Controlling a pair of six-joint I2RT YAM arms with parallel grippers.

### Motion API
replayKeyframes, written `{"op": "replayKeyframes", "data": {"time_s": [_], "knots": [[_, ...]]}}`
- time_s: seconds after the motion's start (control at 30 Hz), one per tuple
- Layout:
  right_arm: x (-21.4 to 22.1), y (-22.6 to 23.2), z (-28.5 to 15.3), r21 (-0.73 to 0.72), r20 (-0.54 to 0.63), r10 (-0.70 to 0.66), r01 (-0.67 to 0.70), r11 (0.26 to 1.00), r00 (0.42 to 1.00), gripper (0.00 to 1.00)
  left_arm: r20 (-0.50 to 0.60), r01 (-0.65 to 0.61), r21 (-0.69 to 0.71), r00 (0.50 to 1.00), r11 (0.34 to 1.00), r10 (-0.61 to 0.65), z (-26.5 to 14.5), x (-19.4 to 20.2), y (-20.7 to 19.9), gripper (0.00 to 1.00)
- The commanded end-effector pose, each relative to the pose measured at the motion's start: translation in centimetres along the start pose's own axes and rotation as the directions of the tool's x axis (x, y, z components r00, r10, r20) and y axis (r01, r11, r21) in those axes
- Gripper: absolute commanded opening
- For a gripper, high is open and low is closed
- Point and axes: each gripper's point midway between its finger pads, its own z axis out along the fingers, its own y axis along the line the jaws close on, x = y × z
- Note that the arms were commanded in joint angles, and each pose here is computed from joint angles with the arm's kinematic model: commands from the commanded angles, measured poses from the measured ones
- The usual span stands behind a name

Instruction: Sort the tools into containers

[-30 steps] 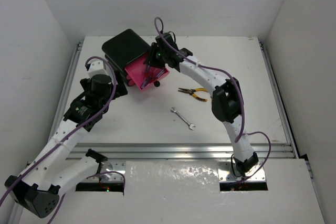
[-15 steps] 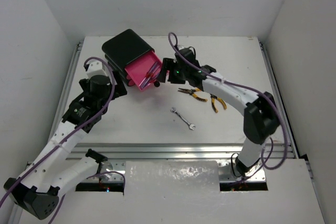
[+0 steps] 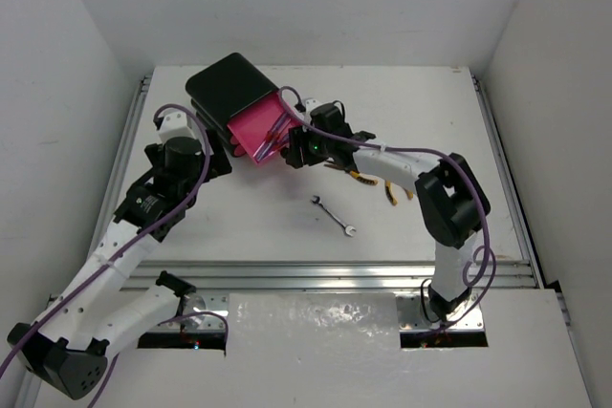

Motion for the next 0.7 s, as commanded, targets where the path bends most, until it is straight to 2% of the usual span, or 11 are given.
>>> {"op": "replayKeyframes", "data": {"time_s": [0.0,0.23,0.5,0.67], "knots": [[-4.0,1.5,0.5,-0.055,0.121,-0.102,0.109,0.992,0.987,0.53,0.034,0.018,0.007,0.999,1.0,-0.018,0.3,-0.9,-0.2,1.0],[-4.0,2.9,1.8,-0.137,0.139,-0.108,0.127,0.982,0.984,0.52,0.025,0.012,0.006,1.0,1.0,-0.012,0.5,-0.7,-0.3,1.0],[-4.7,2.6,2.7,-0.117,0.151,-0.102,0.12,0.986,0.983,0.43,0.02,0.006,0.014,1.0,1.0,-0.006,0.6,-0.6,-0.5,1.0],[-4.8,3.3,2.5,-0.138,0.157,-0.097,0.119,0.983,0.983,0.23,0.019,0.004,0.016,1.0,1.0,-0.005,0.6,-0.6,-0.5,1.0]]}}
